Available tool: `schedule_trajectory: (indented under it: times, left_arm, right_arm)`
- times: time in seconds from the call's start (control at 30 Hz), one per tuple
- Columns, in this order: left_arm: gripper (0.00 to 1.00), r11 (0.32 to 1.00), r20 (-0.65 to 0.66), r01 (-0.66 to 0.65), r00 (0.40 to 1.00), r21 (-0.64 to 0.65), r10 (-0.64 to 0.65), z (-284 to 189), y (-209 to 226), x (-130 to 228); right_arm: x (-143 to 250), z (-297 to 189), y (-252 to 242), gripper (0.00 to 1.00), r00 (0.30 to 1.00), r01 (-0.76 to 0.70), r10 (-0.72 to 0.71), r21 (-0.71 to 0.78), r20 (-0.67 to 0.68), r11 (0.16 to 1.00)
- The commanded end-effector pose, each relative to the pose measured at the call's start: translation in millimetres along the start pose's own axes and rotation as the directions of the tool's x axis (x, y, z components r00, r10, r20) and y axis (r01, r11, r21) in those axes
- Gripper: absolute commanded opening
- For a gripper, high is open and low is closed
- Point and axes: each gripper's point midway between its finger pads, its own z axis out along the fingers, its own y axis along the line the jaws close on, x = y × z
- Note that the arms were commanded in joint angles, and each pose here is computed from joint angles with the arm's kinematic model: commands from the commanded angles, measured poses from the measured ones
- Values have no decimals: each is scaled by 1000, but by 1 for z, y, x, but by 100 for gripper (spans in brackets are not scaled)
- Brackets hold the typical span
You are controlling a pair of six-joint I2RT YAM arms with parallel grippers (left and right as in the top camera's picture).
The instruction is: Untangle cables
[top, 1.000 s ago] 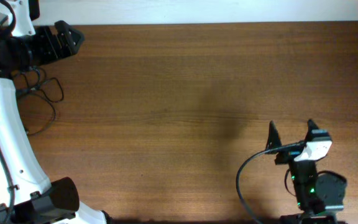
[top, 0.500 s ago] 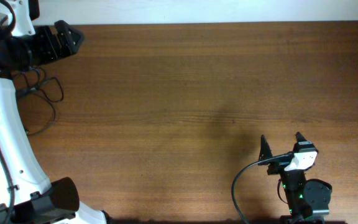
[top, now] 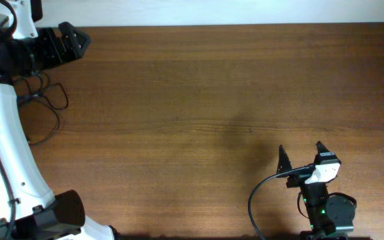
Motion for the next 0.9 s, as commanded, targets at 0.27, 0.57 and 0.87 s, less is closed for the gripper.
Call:
schedule_trajectory:
  times: [0.27,0.57,0.87]
  left_arm:
    - [99,1000,-3,5,1000,10,-5,1,-1,0]
    - [99,999,6,1,1000,-37,-1,-5,4,1]
    - [99,963,58,-158,983,-218,175,-22,15,33]
  right_arm:
    - [0,0,2,99,1000,1,-1,-14,4,1000]
    - [0,0,2,99,1000,1,-1,-14,4,1000]
    - [0,0,2,99,1000,1,-1,-14,4,1000]
